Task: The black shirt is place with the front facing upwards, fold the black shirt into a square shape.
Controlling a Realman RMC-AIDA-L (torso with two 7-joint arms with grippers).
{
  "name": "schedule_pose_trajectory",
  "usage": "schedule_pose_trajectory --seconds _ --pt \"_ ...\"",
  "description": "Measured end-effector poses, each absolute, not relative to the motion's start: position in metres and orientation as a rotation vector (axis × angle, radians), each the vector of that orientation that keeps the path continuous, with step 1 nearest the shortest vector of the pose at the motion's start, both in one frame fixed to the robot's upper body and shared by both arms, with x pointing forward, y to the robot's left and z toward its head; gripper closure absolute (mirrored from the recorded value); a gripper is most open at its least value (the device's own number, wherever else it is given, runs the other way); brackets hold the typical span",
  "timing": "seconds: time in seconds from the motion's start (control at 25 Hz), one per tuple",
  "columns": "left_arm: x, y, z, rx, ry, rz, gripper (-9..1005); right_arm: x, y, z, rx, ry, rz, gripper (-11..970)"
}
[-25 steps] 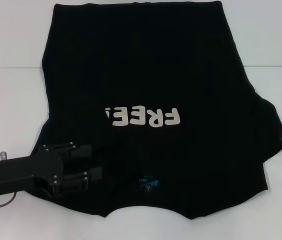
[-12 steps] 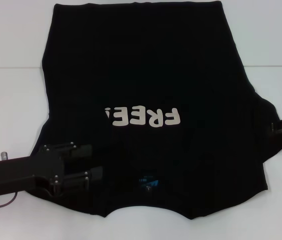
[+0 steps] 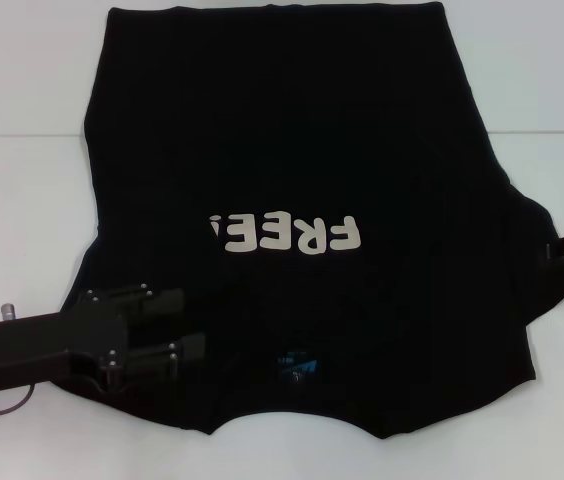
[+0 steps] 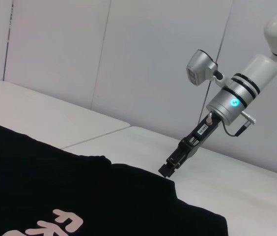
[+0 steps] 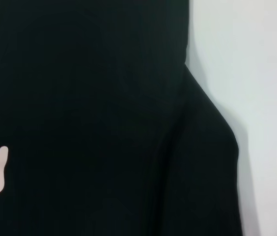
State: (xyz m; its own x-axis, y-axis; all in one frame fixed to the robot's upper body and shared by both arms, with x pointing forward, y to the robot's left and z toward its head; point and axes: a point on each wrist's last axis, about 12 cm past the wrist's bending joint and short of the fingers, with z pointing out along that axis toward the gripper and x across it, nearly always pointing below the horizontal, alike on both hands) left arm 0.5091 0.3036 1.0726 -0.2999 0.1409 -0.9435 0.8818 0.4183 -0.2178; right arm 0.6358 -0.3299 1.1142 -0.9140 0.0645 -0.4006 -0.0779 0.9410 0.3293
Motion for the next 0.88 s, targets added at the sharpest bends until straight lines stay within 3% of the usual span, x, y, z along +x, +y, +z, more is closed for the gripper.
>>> schedule_pose_trajectory --seconds 0.04,0.28,0.68,0.88 --pt "0.509 0.304 1.073 0.895 1.722 -0.975 325 0.636 -0.33 1.114 -0.01 2.682 0.477 169" --pt "0.509 0.303 1.073 0.897 1.719 -0.98 326 0.635 -0.329 1.111 -0.007 2.69 0.48 403" --pt "0.509 0.303 1.073 0.896 1.719 -0.981 326 0.634 -0.329 1.111 -0.014 2.698 0.472 615" --pt "0.509 0.304 1.073 0.895 1.721 -0.981 327 0.634 -0.338 1.116 -0.002 2.696 0.466 814"
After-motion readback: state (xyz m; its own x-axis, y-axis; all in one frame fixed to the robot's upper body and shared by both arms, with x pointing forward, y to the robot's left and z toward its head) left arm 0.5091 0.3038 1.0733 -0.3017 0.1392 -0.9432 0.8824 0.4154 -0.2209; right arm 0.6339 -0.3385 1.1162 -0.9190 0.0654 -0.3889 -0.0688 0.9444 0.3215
